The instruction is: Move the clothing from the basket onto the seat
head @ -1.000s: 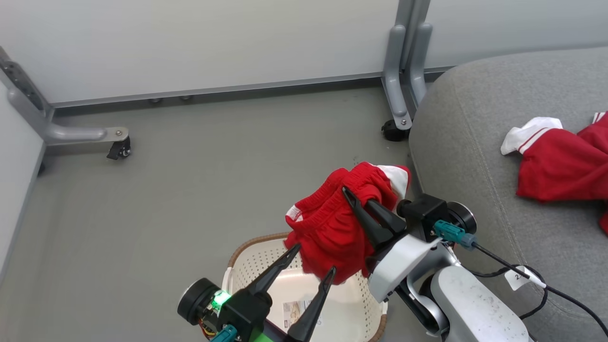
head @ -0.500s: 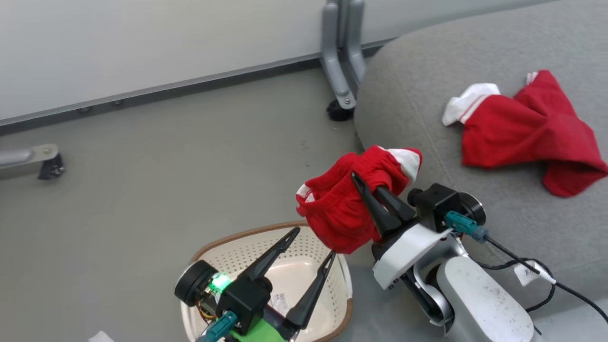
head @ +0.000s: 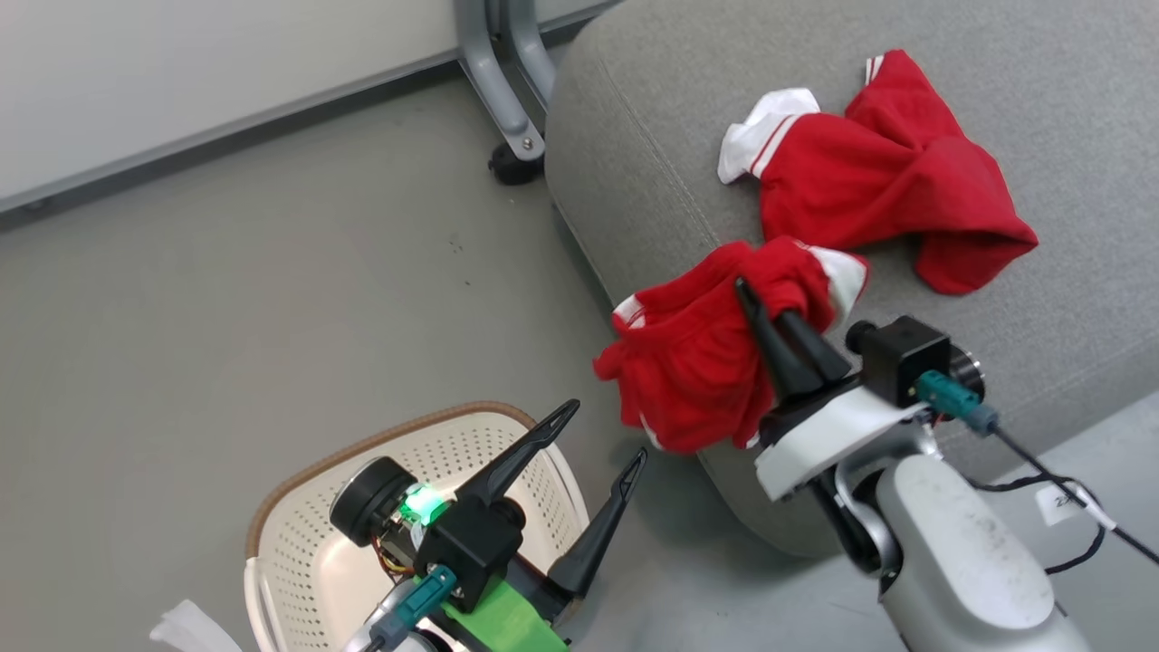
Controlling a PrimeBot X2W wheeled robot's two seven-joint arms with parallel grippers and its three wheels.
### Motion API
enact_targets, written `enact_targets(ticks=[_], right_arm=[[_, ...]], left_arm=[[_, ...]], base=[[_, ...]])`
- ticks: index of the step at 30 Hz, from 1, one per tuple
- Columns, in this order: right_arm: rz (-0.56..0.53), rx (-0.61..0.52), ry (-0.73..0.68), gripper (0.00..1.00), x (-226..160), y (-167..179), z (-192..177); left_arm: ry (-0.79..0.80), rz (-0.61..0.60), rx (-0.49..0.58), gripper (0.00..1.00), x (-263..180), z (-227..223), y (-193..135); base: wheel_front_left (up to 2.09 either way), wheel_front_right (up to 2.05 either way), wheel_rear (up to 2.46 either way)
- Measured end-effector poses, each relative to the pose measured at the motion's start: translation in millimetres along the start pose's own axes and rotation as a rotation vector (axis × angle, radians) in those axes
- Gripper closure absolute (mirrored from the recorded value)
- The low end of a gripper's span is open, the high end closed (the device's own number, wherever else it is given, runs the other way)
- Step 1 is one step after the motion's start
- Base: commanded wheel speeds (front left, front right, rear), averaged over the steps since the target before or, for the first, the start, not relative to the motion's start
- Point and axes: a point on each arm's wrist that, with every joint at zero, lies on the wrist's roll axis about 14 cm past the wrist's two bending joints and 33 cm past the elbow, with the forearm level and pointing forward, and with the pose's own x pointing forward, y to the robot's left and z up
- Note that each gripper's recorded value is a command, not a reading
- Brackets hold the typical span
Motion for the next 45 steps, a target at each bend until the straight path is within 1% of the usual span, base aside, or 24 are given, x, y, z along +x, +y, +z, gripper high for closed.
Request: enact_targets(ticks=[3,7,12,16,17,20,22,25,28,31,32,33,34,35,36,39,42,45], right_arm=[[-0.053,-0.019,-0.009,1.00,4,-24,4],[-0.099,-0.075,-0.061,1.00,23,-53,27],[-0.150,-0.167,-0.156,1.00,52,-91,71],[-0.186,-0.229,-0.252,1.00,79,-114,115],[-0.211,-0.249,-0.293,1.00,90,-127,133],[-0.263,-0.266,-0.322,1.00,101,-150,148],[-0.297,-0.265,-0.304,1.00,108,-165,144],[-0.353,-0.247,-0.242,1.00,115,-188,120],[-0.384,-0.214,-0.147,1.00,121,-200,80],[-0.414,-0.165,-0.038,1.00,123,-207,32],[-0.420,-0.154,-0.012,0.72,122,-208,20],[-0.426,-0.140,0.019,0.51,121,-207,6],[-0.430,-0.127,0.045,0.03,120,-207,-7],[-0.435,-0.120,0.064,0.00,118,-207,-15],[-0.442,-0.111,0.075,0.00,116,-207,-22],[-0.454,-0.103,0.073,0.00,109,-206,-28],[-0.457,-0.099,0.083,0.00,93,-200,-36],[-0.451,-0.107,0.073,0.00,79,-192,-36]], left_arm=[[0.002,-0.021,-0.009,0.00,6,-3,1],[0.003,-0.042,-0.009,0.00,13,-7,8],[-0.009,-0.058,-0.017,0.00,20,-9,16],[-0.024,-0.040,-0.012,0.00,23,-10,30],[-0.030,-0.031,-0.008,0.00,24,-11,38],[-0.039,-0.021,-0.002,0.00,25,-12,49],[-0.043,-0.013,-0.005,0.00,25,-14,55],[-0.042,0.005,-0.009,0.00,24,-19,65],[-0.033,0.026,-0.024,0.00,22,-28,74],[-0.013,0.047,-0.041,0.00,19,-40,83],[-0.011,0.050,-0.044,0.00,18,-42,84],[-0.009,0.055,-0.047,0.00,17,-44,86],[-0.005,0.059,-0.049,0.00,17,-46,88],[-0.003,0.062,-0.051,0.00,16,-48,89],[0.001,0.065,-0.054,0.00,15,-50,90],[0.007,0.068,-0.049,0.00,15,-52,91],[0.001,0.068,-0.037,0.00,15,-49,90],[-0.024,0.078,-0.025,0.00,15,-41,89]], base=[[0.00,0.00,0.00],[0.00,0.00,0.00],[0.00,0.00,0.00],[0.00,0.00,0.00],[0.00,0.00,0.00],[0.00,0.00,0.00],[0.00,0.00,0.00],[0.00,0.00,0.00],[0.00,0.00,0.00],[0.00,0.00,0.00],[0.00,0.00,0.00],[0.00,0.00,0.00],[0.00,0.00,0.00],[0.00,0.00,0.00],[0.00,0.00,0.00],[0.00,0.00,0.00],[0.00,0.00,0.00],[0.00,0.00,0.00]])
